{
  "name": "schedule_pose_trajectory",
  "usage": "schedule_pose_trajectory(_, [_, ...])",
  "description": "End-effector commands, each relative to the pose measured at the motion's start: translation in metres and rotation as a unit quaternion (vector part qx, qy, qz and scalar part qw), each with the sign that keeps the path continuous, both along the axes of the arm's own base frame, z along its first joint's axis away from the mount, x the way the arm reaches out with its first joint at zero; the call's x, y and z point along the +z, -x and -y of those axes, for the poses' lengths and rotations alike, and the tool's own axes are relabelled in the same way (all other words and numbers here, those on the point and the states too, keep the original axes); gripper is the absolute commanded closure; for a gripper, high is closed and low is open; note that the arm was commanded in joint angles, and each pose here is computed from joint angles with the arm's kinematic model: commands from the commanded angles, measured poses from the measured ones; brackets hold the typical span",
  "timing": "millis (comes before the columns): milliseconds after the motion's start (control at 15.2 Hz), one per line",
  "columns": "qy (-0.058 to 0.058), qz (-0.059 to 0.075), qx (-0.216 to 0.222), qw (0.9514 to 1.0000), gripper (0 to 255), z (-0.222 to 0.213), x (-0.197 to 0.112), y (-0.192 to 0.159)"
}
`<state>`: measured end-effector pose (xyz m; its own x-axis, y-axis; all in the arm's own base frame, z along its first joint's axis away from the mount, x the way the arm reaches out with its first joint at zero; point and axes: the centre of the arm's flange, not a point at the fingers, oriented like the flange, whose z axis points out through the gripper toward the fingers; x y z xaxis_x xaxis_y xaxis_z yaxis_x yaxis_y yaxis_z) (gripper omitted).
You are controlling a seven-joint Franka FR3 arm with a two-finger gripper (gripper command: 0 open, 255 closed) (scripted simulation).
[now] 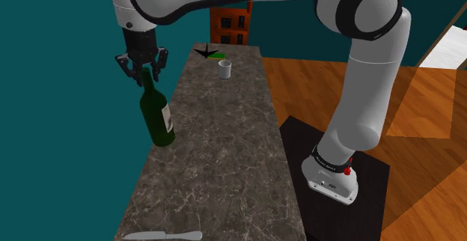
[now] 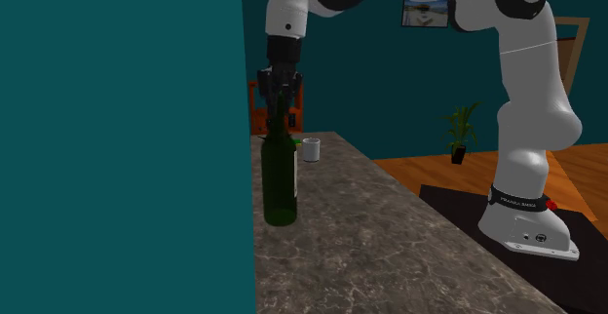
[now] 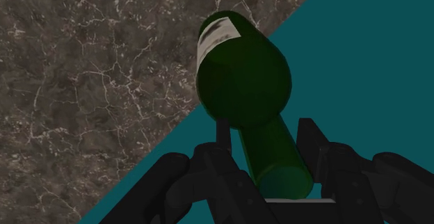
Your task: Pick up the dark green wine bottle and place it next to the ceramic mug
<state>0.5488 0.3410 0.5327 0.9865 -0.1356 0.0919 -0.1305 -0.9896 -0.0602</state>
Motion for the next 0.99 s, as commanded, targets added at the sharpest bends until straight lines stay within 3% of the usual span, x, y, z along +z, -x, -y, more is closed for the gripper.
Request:
schedule_pose_trajectory(0, [0.0,0.0,0.0,1.0,255,0.0,0.012,-0.001])
schedule_pose_trajectory(924, [0.0,0.0,0.0,1.0,255,0.0,0.086,-0.001])
